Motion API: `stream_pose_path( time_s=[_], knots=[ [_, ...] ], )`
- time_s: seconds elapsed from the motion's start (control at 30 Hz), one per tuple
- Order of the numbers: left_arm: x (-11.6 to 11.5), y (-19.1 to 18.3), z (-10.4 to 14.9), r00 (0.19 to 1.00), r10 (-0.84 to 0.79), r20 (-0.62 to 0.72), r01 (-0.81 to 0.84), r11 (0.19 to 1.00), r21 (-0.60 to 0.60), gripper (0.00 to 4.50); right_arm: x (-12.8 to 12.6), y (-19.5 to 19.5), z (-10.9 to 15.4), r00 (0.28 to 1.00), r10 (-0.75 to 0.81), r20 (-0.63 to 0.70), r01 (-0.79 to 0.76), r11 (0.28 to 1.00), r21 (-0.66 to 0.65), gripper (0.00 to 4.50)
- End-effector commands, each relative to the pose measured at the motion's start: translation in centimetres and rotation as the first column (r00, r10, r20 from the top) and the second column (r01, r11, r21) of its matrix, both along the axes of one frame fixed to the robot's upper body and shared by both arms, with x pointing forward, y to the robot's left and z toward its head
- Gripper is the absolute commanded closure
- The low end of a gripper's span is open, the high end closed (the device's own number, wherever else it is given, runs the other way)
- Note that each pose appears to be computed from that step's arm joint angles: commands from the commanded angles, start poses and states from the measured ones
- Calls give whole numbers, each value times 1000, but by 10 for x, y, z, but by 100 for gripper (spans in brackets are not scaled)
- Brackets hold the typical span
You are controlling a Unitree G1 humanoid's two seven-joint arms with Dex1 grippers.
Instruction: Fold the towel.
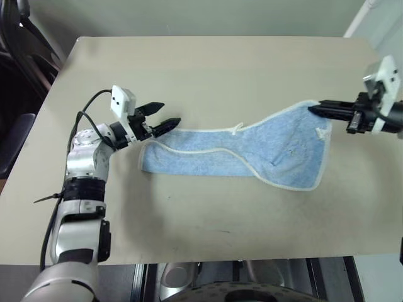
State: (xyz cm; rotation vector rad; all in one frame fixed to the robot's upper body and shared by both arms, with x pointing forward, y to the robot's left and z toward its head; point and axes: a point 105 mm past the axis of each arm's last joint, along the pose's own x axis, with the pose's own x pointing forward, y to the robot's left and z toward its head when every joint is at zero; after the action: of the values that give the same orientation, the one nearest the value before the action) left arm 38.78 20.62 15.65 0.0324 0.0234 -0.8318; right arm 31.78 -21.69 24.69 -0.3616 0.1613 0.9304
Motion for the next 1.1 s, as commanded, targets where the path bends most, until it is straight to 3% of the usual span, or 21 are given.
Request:
stream_pose_path(
  time_s=[0.03,0.2,0.3,0.8,1.1],
  knots=[
    [1,17,6,1000,-10,8,10,1000,19,0,-11,3,35,994,12,109,-12,1000,3,445],
    [7,28,-3,999,31,-43,-30,999,12,0,-25,6,68,981,36,189,-39,999,13,445],
    [10,29,-8,991,42,-125,-53,995,-89,0,-32,12,88,970,61,234,-71,997,32,445],
    [3,19,-20,954,-74,-290,14,979,-205,0,-49,27,113,950,126,287,-130,991,-5,445],
    [-8,6,-36,906,-171,-387,97,974,-202,0,-61,36,134,930,174,325,-189,982,16,445]
  ],
)
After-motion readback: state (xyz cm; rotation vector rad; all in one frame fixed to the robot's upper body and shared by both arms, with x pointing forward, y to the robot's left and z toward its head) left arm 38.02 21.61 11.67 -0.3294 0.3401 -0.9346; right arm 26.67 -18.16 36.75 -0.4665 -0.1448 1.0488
